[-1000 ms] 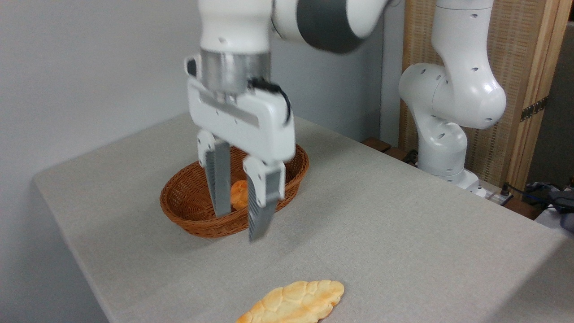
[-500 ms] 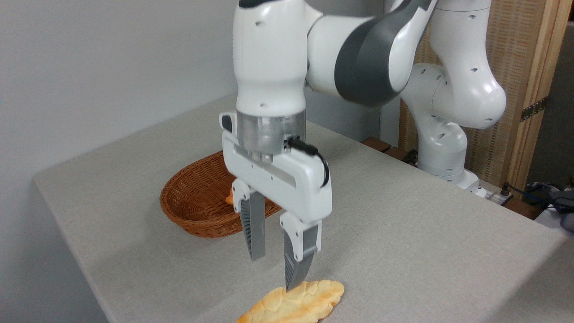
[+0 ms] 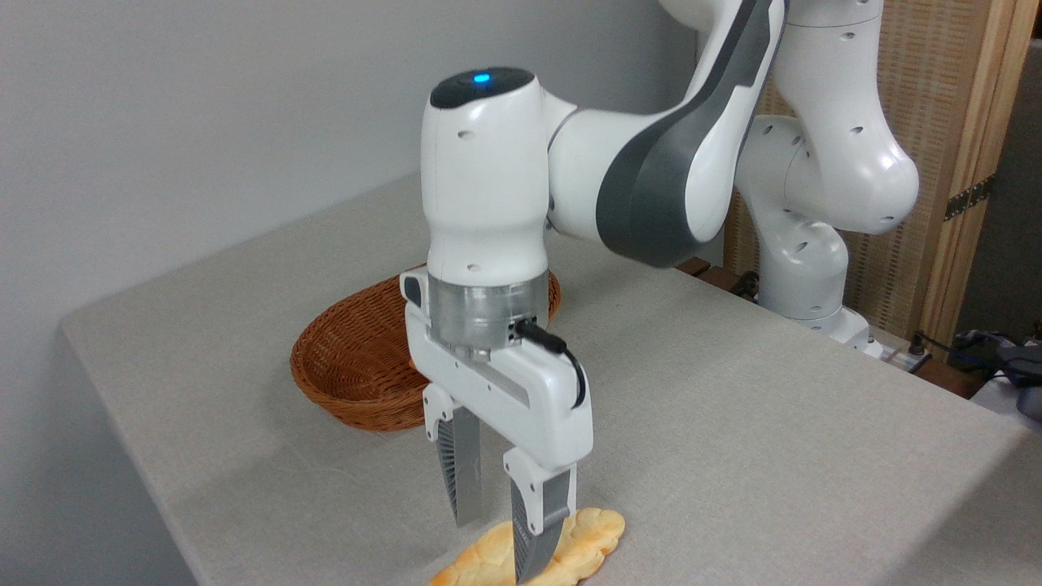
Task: Put bread into the basket
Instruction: 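Move the gripper over the braided bread loaf and lower it, then close the gripper fingers around the middle of the braided loaf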
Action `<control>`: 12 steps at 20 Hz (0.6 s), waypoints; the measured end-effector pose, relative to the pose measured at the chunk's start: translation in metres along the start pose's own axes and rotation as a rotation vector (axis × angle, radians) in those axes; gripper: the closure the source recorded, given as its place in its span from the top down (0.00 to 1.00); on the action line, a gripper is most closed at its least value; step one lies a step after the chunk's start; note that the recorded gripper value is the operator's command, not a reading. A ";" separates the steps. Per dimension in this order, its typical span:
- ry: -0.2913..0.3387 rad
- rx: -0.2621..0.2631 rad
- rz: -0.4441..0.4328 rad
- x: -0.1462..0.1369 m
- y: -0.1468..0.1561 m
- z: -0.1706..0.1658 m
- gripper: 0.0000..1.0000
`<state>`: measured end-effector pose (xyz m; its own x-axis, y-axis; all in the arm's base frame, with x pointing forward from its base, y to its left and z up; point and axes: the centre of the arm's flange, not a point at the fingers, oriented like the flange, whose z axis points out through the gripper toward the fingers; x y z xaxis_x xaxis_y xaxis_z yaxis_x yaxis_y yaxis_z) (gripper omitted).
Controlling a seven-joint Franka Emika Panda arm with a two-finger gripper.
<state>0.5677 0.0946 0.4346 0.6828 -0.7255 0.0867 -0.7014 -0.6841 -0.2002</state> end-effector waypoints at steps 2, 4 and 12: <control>-0.006 0.004 0.000 -0.001 -0.002 0.008 1.00; -0.023 0.017 0.015 -0.003 -0.004 0.012 1.00; -0.048 0.021 0.035 -0.003 -0.004 0.020 0.99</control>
<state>0.5721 0.1008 0.4155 0.6669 -0.7444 0.0328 -0.7212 -0.6559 -0.2227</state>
